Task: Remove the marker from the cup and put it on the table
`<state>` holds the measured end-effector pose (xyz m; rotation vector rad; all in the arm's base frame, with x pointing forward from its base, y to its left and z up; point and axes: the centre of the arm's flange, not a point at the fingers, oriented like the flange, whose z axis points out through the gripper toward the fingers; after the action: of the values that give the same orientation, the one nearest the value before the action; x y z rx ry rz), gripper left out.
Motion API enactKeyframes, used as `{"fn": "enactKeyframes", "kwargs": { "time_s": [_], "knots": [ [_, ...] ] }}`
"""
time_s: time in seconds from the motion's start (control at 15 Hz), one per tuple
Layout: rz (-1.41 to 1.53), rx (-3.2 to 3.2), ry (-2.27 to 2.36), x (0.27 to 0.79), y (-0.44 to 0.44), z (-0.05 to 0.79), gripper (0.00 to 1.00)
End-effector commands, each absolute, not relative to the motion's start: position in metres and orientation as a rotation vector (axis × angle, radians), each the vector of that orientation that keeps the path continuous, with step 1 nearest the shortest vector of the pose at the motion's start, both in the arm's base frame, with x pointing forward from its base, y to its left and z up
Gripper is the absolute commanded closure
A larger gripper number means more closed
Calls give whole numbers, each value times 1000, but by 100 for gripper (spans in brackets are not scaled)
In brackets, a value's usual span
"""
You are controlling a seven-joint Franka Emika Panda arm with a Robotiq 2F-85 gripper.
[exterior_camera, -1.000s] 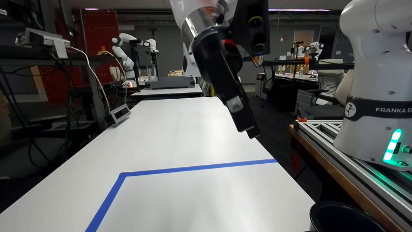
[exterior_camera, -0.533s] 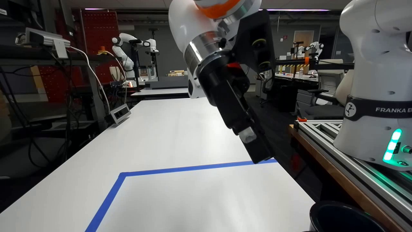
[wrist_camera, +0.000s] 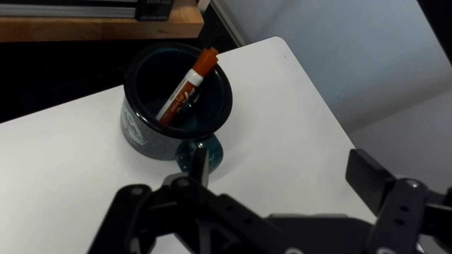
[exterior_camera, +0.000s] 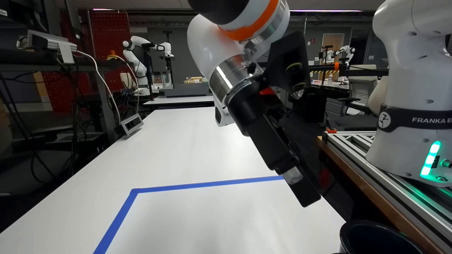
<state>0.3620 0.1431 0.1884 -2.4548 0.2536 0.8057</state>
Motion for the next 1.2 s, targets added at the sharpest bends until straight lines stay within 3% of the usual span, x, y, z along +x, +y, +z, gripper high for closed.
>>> {"fn": "enactKeyframes", "kwargs": {
  "time_s": [0.0,0.53,1.13],
  "knots": [
    [849,-2453,278,348,149,188,0],
    [999,-2430,315,306,147,179,0],
    [1001,-2436,299,323,142,174,0]
  ]
}}
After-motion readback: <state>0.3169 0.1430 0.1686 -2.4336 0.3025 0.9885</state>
